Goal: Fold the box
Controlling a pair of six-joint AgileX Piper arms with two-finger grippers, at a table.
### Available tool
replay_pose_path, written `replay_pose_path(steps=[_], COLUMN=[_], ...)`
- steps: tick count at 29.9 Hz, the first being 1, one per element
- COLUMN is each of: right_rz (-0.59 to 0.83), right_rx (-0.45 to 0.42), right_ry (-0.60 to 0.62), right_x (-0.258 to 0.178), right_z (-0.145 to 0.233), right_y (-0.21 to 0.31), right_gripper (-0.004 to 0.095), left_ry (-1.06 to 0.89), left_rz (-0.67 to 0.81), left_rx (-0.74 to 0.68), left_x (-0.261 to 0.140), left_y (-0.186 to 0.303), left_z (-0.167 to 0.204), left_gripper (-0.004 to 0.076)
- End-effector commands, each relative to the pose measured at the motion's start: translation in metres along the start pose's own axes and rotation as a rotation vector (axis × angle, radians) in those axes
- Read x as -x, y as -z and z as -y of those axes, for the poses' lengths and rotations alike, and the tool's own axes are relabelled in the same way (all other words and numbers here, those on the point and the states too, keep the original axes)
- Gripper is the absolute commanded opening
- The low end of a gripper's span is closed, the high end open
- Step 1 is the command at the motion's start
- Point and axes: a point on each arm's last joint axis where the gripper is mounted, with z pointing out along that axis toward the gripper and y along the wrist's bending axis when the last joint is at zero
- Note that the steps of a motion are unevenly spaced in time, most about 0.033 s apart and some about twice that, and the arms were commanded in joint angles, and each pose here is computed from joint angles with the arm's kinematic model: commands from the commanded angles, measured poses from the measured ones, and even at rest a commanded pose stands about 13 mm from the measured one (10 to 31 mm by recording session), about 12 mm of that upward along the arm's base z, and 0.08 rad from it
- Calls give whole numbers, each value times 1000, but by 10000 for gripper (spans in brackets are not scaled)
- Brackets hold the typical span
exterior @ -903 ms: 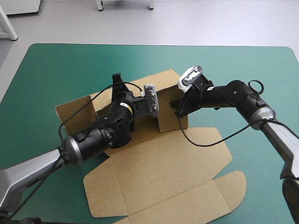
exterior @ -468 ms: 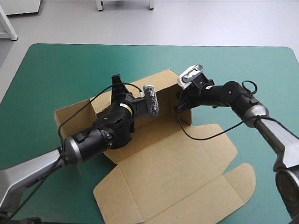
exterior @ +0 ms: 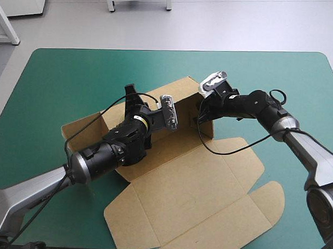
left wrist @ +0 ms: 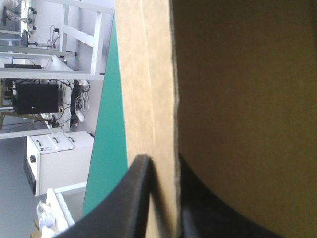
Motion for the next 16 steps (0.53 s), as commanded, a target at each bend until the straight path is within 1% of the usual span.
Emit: replay_pose_path(steps=[1,3,5,9,16], right_rz=[32,33,35,37,37], right_rx=[75,74,70,67,37], right_ry=[-3,-5,-7,-18,-40], right_x=[14,15,15,15,15], right_z=[-14,-13,-13,-13,-10], right_y=[16,16,16,16,17], right_gripper=[1,2,2,1,1], left_ry=[32,39,57,58,70], left_rz=[100,100,100,87,159], left_rx=[30,25,12,6,23], left_x=[8,8,8,8,16], left_y=[12,12,12,13,41], left_z=[-11,-10,-9,-8,-11], left_gripper=[270,374,434,442,442])
